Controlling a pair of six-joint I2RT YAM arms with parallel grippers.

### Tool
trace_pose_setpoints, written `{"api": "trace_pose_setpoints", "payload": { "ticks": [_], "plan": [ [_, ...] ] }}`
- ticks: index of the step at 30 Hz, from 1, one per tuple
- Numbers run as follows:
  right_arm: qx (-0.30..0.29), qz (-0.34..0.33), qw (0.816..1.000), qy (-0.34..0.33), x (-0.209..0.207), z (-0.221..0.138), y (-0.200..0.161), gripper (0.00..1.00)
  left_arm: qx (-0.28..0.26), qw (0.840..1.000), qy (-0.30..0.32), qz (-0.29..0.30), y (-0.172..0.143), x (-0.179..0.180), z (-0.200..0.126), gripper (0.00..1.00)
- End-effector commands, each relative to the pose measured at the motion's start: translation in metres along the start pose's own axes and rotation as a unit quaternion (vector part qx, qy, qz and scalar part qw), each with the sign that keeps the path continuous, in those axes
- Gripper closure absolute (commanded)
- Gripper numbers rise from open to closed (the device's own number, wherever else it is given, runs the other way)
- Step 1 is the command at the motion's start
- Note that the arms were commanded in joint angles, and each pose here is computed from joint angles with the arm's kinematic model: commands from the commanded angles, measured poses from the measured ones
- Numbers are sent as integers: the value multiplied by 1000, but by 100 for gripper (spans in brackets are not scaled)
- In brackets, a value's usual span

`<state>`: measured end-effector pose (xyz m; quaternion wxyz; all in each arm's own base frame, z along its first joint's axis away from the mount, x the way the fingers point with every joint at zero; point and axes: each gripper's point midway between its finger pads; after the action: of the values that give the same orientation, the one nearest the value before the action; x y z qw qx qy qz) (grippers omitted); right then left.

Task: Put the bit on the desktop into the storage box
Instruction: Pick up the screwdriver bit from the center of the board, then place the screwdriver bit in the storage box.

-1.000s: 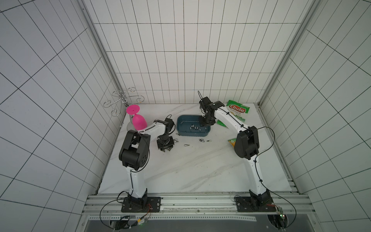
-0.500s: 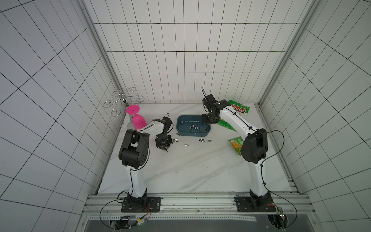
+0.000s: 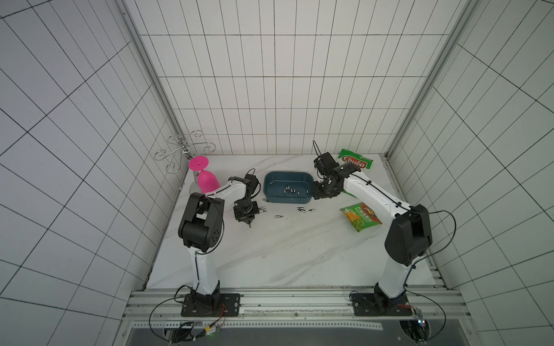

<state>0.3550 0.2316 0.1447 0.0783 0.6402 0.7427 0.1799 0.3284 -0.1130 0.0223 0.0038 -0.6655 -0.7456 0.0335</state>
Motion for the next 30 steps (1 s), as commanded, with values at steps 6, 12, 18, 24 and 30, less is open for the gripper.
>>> {"api": "trace_pose_setpoints", "payload": {
  "ticks": [6, 12, 18, 24, 30],
  "plan": [
    [0, 14, 1000, 24, -3, 29, -23, 41, -67, 996, -52, 22, 28, -30, -79, 100],
    [22, -7, 999, 46, 4, 54, -32, 40, -98, 991, -85, 35, 55, -56, -117, 100],
    [32, -33, 996, 75, 14, 70, -33, 39, -107, 989, -92, 44, 70, -67, -129, 100],
    [35, -45, 994, 91, 16, 83, -32, 38, -110, 988, -94, 45, 74, -69, -130, 100],
    [38, -49, 992, 107, 16, 94, -32, 39, -127, 982, -131, 55, 87, -87, -138, 100]
  ]
}}
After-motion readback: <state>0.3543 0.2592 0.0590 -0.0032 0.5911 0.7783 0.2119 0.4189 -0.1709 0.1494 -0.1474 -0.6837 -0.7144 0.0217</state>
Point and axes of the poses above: each gripper's point midway between its finger pads, its own z axis out along the fingers, its own x axis along the line the jaws close on, y = z × x, and after that the axes turned 10 degrees about z, right-handed
